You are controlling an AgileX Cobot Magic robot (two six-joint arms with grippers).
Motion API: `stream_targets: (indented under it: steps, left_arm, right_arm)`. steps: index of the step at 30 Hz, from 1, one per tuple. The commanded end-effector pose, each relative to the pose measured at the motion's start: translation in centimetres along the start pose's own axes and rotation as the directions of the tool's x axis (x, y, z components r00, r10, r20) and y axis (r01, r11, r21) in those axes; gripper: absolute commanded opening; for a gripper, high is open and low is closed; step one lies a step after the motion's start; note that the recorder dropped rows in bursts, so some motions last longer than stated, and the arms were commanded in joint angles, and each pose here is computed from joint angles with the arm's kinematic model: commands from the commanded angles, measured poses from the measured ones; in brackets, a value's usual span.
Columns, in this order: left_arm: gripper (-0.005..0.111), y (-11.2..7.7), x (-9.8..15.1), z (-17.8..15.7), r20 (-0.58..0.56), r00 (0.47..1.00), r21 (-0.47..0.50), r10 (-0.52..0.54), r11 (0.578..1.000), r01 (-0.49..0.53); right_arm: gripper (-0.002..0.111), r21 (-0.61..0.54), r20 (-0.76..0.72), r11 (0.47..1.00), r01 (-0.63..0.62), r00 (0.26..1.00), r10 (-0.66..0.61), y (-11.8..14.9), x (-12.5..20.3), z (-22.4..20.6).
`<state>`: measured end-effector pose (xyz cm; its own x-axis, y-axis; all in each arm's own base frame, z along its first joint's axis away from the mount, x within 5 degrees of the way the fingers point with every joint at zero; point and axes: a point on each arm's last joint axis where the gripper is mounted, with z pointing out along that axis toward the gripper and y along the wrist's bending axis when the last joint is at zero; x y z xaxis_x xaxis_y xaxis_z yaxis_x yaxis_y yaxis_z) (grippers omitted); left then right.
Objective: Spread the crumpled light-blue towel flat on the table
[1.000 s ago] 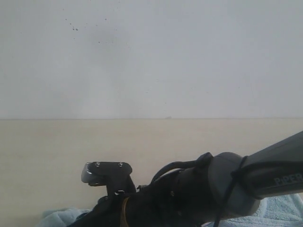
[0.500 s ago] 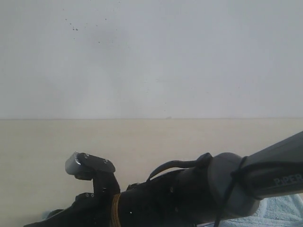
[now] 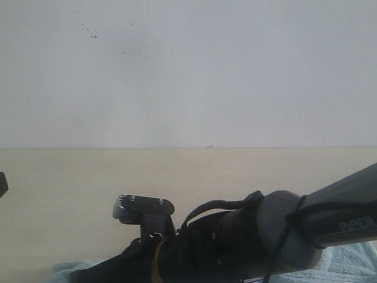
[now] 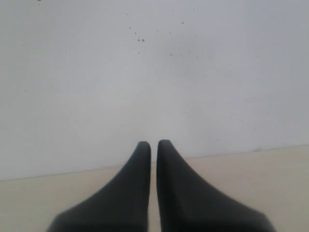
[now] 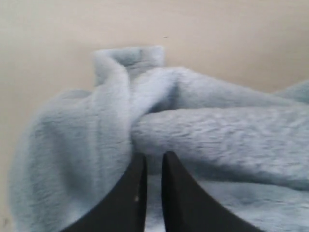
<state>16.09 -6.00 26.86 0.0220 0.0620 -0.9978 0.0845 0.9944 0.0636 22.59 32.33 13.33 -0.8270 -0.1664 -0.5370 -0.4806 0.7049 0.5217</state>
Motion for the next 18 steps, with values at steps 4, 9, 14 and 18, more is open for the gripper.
stream_targets:
  steps: [4,9,14,18]
  left_arm:
    - [0.004,-0.2,0.1,0.0,-0.005,1.0,0.021,-0.003,1.0,0.003]
    - [0.004,0.0,-0.1,0.0,0.016,1.0,0.002,-0.01,1.0,0.01]
    - [0.004,0.0,-0.1,0.0,0.02,1.0,-0.002,-0.01,1.0,0.01]
    - [0.004,0.0,-0.1,0.0,0.02,1.0,-0.002,-0.01,1.0,0.01]
  right_arm:
    - [0.0,-0.297,-0.081,0.947,-0.122,0.991,0.103,2.1,0.5,2.0]
    - [0.0,-0.516,-0.135,0.849,-0.113,0.99,0.05,4.0,0.8,1.7]
    - [0.0,-0.459,-0.089,0.889,0.001,0.995,-0.046,3.6,-0.2,1.2]
    - [0.0,-0.221,-0.058,0.975,-0.03,0.998,0.018,1.2,-0.8,1.9]
